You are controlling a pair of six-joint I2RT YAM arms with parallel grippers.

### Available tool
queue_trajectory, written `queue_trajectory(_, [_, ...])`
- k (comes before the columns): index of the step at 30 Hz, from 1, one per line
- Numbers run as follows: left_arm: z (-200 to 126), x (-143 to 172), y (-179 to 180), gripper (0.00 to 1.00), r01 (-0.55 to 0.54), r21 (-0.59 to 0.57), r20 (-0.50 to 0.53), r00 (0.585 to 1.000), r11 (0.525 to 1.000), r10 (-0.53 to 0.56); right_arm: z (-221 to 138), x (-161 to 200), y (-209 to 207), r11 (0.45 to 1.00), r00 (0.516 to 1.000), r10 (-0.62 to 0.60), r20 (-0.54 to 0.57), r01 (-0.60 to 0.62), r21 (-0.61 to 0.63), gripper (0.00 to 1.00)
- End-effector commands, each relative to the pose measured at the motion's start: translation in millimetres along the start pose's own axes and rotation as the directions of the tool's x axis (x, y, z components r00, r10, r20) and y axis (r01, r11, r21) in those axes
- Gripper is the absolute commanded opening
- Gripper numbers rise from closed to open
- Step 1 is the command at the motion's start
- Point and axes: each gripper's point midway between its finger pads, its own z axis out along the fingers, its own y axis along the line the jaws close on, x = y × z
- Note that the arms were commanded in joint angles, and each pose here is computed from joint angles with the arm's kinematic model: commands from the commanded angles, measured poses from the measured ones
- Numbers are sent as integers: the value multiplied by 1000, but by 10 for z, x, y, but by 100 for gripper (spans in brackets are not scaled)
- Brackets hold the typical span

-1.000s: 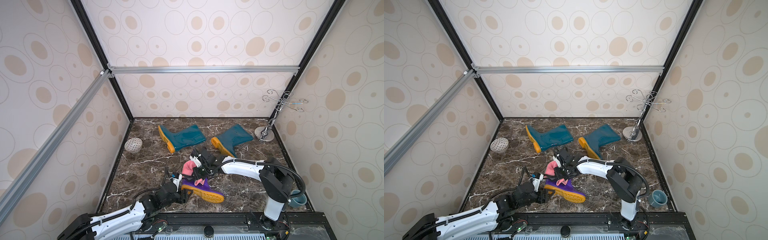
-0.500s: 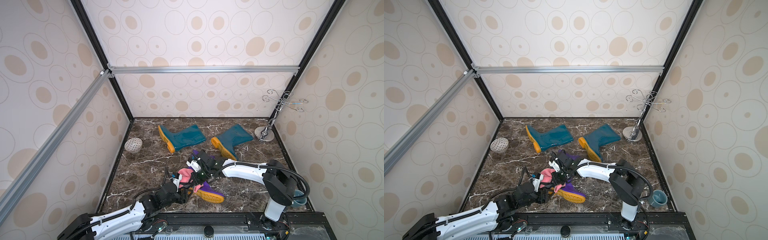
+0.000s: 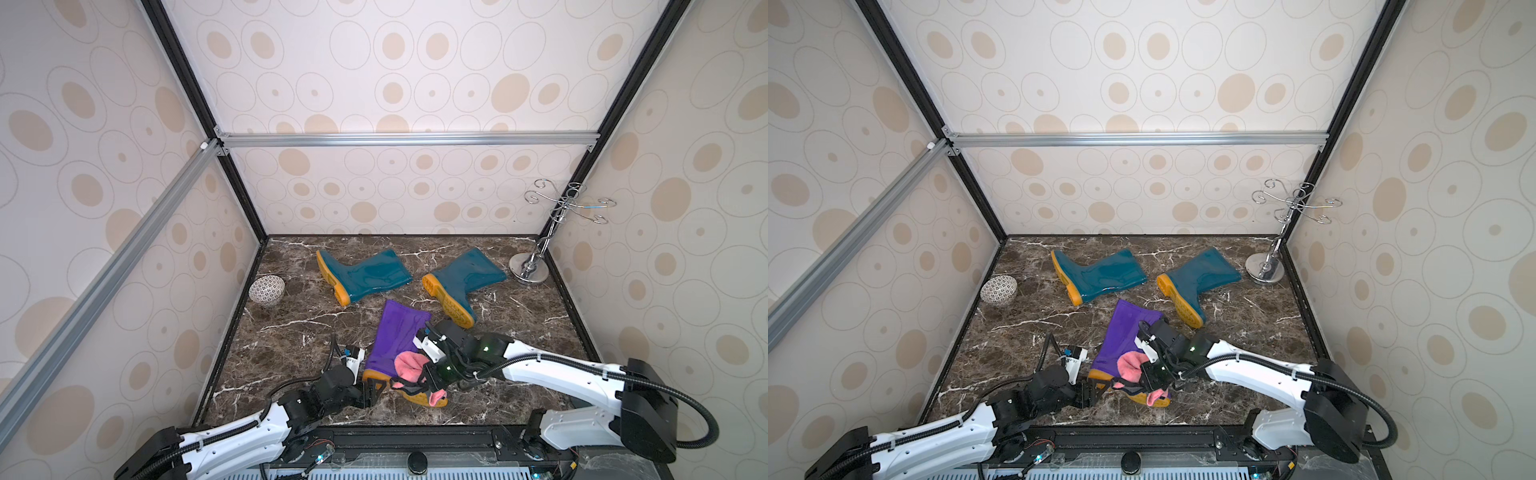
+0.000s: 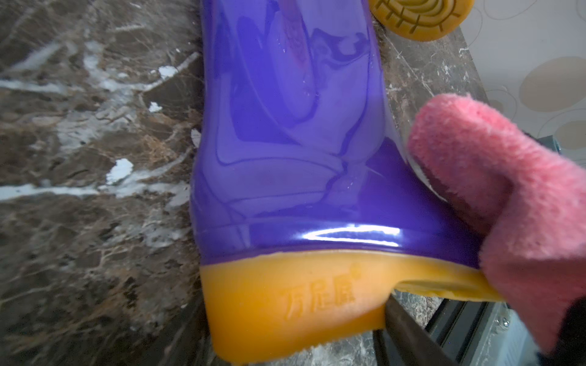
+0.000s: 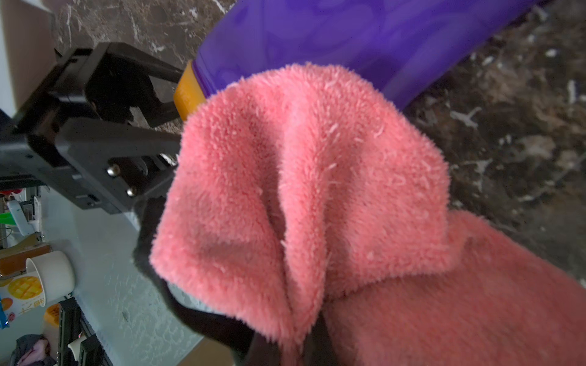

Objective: Wipe the rubber boots with a cloth
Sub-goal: Wipe the dirt off the rubber boot.

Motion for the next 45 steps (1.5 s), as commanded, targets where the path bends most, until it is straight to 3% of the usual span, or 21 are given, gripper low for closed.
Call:
queue_trajectory(1, [0,109,246,66,-7,-109,-29,1000,994,4,-72,682,-376,985,969,98,-226,-62,161,0])
queue_trajectory(6, [2,107,238,67,-8,-106,-31,1000,994,5,93,620,-339,989,965,87,-248,-53,138,0])
queue_trajectory(10, [10,99,234,67,-12,-105,-27,1000,994,10,241,215,-104,997,979,25,-202,-9,81,0])
queue_trajectory(14, [18,113,231,67,-19,-104,-37,999,994,15,334,-237,-65,994,994,-13,-108,25,104,0])
queue_trajectory(18, [14,109,228,68,-17,-101,-33,999,995,13,456,-620,-209,995,994,93,-60,-91,36,0])
queue_trajectory(24, [17,118,224,68,-20,-99,-39,999,995,17,499,-1317,-624,982,985,161,57,-165,86,0])
queue_trajectory(28, [18,117,223,68,-19,-98,-37,999,995,15,501,-1689,-1065,942,946,289,149,-308,131,0])
queue_trajectory(30, [20,114,225,68,-19,-99,-37,999,995,16,509,-1853,-1167,933,933,292,210,-326,151,0])
queue_trajectory(35, [26,125,215,68,-22,-95,-44,999,995,18,451,-2226,-1241,926,922,252,294,-318,204,0])
queue_trajectory(38, [26,133,215,68,-23,-93,-47,999,995,18,302,-2391,-1084,936,920,212,329,-288,201,0])
queue_trajectory(45, [29,134,208,68,-25,-88,-47,999,996,21,-151,-2411,-758,935,851,144,505,-283,211,0])
